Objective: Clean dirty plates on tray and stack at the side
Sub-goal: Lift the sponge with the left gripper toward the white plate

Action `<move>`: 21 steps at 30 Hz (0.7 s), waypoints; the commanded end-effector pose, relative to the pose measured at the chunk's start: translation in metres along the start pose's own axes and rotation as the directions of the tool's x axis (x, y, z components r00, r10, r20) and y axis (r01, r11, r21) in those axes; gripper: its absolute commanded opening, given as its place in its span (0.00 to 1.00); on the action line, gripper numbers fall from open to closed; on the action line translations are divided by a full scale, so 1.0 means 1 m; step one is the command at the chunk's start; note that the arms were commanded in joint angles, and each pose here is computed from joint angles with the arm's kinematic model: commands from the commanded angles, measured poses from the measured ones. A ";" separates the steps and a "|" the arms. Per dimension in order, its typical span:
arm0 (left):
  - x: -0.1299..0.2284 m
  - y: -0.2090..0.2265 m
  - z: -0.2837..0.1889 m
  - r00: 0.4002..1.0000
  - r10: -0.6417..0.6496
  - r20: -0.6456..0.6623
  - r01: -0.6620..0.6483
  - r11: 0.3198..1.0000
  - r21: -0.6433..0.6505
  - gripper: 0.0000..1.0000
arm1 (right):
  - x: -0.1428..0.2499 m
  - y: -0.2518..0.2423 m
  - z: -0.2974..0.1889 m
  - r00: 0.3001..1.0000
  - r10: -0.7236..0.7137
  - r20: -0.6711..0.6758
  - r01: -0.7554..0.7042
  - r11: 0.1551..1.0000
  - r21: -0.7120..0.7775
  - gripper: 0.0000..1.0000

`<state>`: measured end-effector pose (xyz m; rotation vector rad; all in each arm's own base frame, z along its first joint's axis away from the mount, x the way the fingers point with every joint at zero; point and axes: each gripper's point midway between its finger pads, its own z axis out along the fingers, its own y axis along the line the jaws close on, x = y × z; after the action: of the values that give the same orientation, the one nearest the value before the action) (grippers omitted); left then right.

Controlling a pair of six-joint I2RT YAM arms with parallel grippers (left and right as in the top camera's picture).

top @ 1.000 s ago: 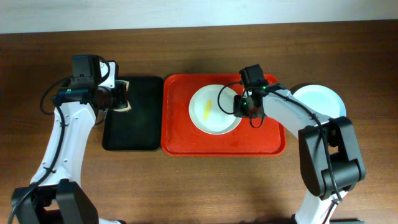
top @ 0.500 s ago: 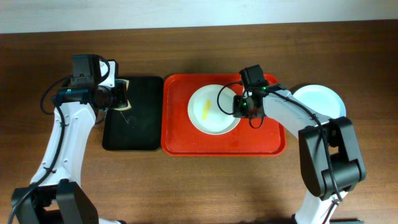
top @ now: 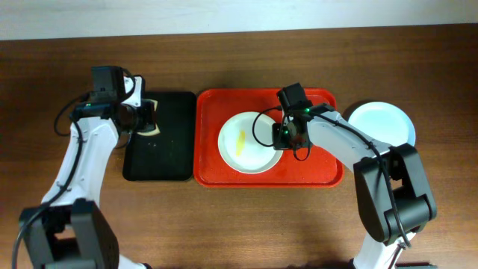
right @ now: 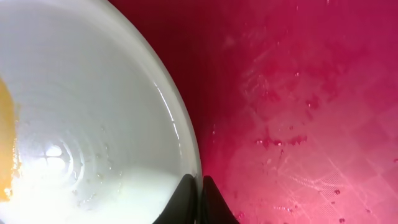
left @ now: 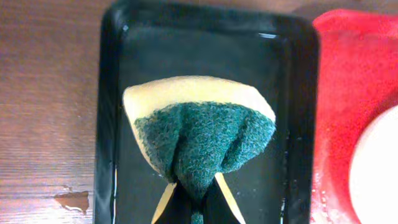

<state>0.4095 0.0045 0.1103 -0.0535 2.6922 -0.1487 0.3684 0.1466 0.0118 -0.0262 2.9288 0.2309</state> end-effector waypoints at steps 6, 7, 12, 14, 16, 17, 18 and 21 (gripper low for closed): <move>0.002 -0.017 0.009 0.999 0.034 -0.014 -0.032 0.995 0.099 0.00 | 0.005 0.000 -0.005 1.000 -0.018 -0.004 0.018 1.000 -0.002 0.04; 0.002 -0.017 0.009 0.999 0.034 -0.014 -0.032 0.994 0.100 0.00 | 0.005 0.000 -0.005 1.000 -0.018 -0.004 0.018 1.000 -0.002 0.04; -0.001 -0.017 0.009 0.999 0.035 -0.003 -0.034 0.994 0.100 0.00 | 0.004 -0.004 -0.008 1.000 -0.006 -0.011 0.006 1.000 0.002 0.04; 0.000 -0.019 0.009 0.999 0.039 -0.004 -0.039 0.994 0.102 0.00 | 0.004 -0.004 -0.008 1.000 -0.001 -0.011 0.001 1.000 0.000 0.04; 0.000 -0.024 0.010 0.999 0.050 -0.005 -0.050 0.993 0.106 0.00 | 0.004 -0.004 -0.008 1.000 -0.001 -0.011 0.001 1.000 0.000 0.04; 0.001 -0.026 0.010 0.998 0.056 -0.006 -0.055 0.993 0.105 0.00 | 0.004 -0.004 -0.007 1.000 0.011 -0.012 -0.011 1.000 0.002 0.04; 0.001 -0.029 0.010 0.998 0.063 -0.007 -0.062 0.992 0.105 0.00 | 0.004 -0.005 -0.007 1.000 0.028 -0.010 -0.028 1.000 0.007 0.04; 0.002 -0.037 0.011 0.997 0.080 -0.009 -0.079 0.990 0.113 0.00 | 0.007 -0.007 -0.004 0.986 0.165 -0.014 -0.165 0.986 0.017 0.04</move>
<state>0.4124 -0.0224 0.1033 0.0312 2.6959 -0.2585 0.3636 0.1443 0.0116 0.0315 2.9530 0.2375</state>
